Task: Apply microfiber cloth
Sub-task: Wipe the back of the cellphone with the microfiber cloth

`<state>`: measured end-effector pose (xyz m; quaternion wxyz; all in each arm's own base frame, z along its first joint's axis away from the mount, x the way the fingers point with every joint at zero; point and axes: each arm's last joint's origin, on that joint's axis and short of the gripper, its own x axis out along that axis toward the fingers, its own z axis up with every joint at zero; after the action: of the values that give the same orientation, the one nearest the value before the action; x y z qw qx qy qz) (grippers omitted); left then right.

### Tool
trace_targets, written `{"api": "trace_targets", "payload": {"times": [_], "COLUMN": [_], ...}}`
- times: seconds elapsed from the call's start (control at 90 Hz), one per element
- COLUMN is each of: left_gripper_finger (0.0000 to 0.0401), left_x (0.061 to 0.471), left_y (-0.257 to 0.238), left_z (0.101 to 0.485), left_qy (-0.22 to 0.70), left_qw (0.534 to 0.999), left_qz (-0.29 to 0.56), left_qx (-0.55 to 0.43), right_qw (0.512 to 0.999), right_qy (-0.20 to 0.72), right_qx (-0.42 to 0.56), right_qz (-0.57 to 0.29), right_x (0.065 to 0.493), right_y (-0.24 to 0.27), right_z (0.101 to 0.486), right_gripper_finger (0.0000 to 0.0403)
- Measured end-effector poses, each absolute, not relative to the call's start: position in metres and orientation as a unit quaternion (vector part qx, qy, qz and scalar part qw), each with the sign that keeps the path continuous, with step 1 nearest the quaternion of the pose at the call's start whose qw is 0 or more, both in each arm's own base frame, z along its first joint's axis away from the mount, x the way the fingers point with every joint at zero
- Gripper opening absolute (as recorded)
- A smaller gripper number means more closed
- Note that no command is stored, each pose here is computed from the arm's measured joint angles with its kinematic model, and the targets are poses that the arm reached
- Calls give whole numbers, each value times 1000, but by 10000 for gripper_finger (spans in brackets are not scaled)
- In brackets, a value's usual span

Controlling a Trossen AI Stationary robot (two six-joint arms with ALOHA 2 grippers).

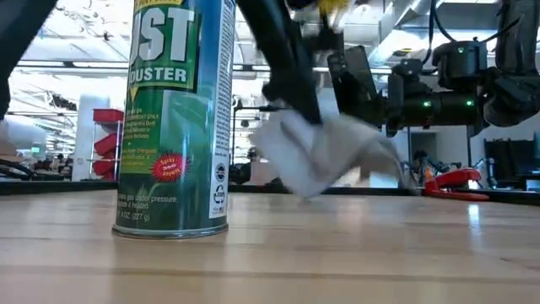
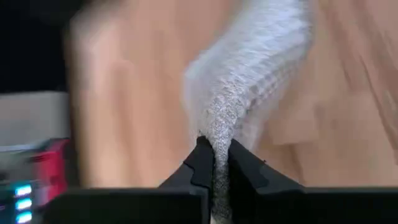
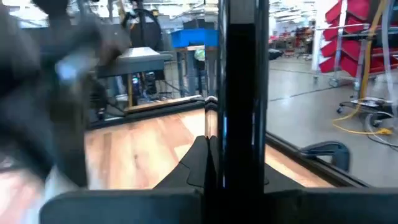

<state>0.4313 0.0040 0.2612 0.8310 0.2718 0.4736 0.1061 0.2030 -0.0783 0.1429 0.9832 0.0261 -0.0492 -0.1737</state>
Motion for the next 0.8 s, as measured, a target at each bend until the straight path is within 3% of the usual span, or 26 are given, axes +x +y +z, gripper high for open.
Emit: {"api": "trace_targets", "payload": {"times": [0.2, 0.456, 0.8], "left_gripper_finger": [0, 0, 0], "left_x": [417, 417, 420], "left_y": [10, 14, 4], "left_z": [313, 322, 335], "left_qy": [391, 368, 316], "left_qw": [868, 859, 880], "left_qz": [165, 209, 210], "left_qx": [259, 287, 285], "right_qw": [986, 985, 973], "right_qy": [-61, -88, -46], "right_qx": [28, 26, 15], "right_qz": [-151, -149, -226], "right_x": [215, 233, 243], "right_y": [-59, -34, -40], "right_z": [148, 160, 157], "right_gripper_finger": [10, 10, 10]}}
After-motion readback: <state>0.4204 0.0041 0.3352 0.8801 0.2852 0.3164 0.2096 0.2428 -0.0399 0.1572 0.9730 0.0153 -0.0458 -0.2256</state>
